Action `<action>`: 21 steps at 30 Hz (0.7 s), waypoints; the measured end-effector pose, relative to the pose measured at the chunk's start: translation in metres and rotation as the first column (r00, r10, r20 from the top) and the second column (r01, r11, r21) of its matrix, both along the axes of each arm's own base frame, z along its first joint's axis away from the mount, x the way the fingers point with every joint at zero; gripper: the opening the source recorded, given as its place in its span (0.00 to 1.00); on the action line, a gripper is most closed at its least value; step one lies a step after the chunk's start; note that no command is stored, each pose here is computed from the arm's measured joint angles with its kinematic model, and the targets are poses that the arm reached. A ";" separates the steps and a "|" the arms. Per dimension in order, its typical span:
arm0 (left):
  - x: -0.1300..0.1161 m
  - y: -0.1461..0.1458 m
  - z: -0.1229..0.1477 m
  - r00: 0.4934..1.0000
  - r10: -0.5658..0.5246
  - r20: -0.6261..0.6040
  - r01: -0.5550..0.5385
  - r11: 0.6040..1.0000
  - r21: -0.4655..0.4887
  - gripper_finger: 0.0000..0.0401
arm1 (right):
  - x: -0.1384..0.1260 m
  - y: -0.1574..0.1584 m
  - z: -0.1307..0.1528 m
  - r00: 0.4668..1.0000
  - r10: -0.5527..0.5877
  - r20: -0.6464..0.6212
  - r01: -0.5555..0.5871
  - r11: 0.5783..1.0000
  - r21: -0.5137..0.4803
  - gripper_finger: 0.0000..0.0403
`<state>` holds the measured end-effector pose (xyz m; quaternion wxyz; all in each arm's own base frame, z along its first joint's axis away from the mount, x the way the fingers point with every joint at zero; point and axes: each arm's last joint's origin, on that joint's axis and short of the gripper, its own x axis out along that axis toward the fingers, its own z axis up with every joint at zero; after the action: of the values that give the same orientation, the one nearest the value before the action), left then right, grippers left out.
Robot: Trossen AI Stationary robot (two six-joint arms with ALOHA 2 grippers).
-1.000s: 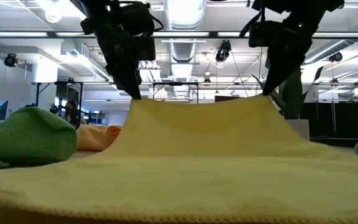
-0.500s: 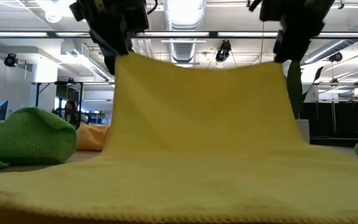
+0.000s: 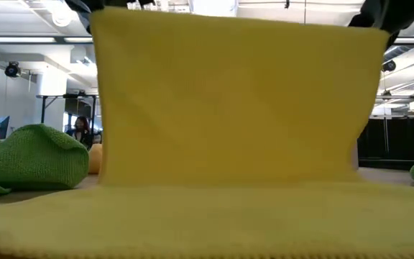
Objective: Fold microfiber towels
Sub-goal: Fold the yellow microfiber towel
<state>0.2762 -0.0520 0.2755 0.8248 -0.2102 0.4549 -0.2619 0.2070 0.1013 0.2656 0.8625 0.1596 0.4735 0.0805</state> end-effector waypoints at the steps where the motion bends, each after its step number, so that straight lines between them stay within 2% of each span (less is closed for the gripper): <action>1: 0.002 -0.004 0.000 1.000 -0.004 0.005 0.004 1.000 -0.009 0.00 | 0.001 0.004 -0.002 1.000 0.010 -0.002 -0.010 1.000 0.004 0.02; 13: 0.013 -0.052 -0.032 0.998 -0.063 -0.008 0.062 0.993 -0.098 0.00 | 0.012 0.053 -0.031 0.993 0.107 -0.039 -0.106 0.994 0.024 0.02; 21: 0.021 -0.069 -0.050 0.996 -0.086 -0.033 0.082 0.991 -0.107 0.00 | 0.009 0.070 -0.047 0.987 0.132 -0.096 -0.131 0.991 0.016 0.02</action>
<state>0.2968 -0.1213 0.2259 0.7922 -0.2391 0.4641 -0.3161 0.2162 0.1717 0.2186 0.8306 0.1359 0.5238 0.1318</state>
